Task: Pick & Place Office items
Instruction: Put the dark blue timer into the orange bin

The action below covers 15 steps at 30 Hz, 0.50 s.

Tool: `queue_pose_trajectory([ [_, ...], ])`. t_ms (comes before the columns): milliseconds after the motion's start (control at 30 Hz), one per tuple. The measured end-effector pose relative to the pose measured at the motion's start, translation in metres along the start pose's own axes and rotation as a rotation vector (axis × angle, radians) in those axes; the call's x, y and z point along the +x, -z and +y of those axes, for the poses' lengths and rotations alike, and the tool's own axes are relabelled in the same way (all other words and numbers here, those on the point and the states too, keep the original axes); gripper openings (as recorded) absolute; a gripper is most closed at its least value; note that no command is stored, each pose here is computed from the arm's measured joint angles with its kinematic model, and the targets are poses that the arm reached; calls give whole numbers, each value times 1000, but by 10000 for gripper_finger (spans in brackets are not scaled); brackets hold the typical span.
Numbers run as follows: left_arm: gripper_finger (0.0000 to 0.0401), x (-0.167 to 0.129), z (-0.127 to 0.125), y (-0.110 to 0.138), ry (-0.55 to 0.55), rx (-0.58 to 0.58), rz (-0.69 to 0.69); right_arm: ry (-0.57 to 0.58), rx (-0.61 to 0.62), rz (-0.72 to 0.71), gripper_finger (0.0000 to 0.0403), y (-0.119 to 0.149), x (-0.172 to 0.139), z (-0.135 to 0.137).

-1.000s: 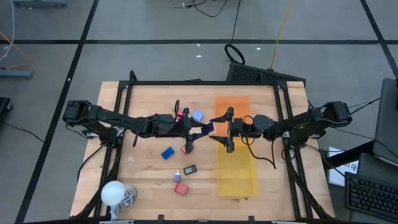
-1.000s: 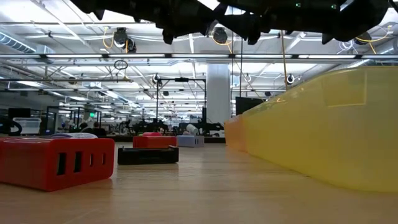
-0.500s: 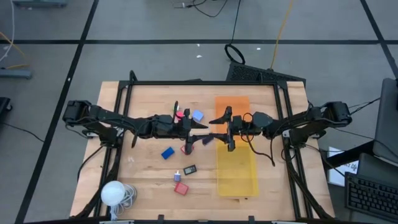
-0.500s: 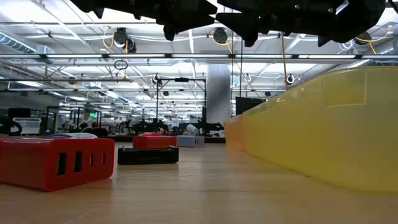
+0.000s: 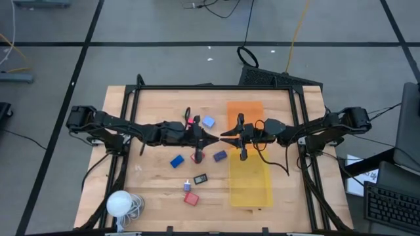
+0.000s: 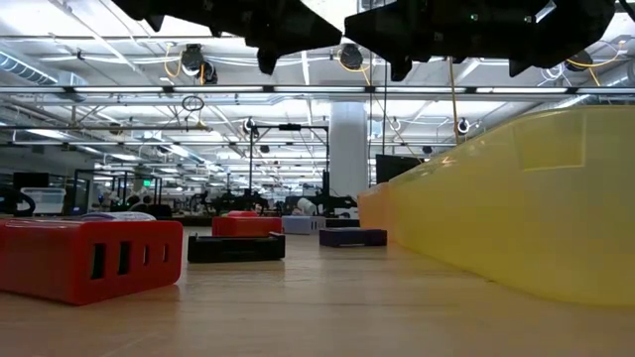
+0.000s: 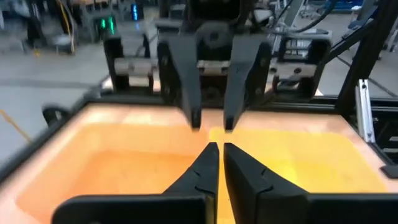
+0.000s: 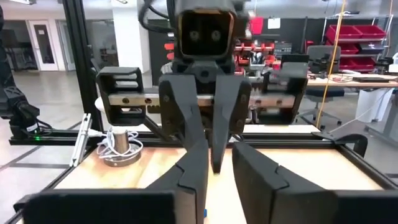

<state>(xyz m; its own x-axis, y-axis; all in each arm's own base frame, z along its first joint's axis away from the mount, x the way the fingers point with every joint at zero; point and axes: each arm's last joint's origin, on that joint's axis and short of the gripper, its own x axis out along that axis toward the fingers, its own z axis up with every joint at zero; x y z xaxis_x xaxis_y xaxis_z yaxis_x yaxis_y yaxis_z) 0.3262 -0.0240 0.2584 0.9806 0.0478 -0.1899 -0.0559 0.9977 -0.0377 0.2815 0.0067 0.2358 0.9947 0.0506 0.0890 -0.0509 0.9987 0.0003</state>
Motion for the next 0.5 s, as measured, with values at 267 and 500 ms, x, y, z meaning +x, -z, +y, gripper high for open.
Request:
queue_pose_trajectory([
  [267, 90, -2, -9, 8, 48, -168, 85, -4, -102, 50, 116, -15, -14, 1],
  [500, 238, 6, -20, 32, -7, -177, 218, 0, -113, 57, 214, -40, -39, 1],
])
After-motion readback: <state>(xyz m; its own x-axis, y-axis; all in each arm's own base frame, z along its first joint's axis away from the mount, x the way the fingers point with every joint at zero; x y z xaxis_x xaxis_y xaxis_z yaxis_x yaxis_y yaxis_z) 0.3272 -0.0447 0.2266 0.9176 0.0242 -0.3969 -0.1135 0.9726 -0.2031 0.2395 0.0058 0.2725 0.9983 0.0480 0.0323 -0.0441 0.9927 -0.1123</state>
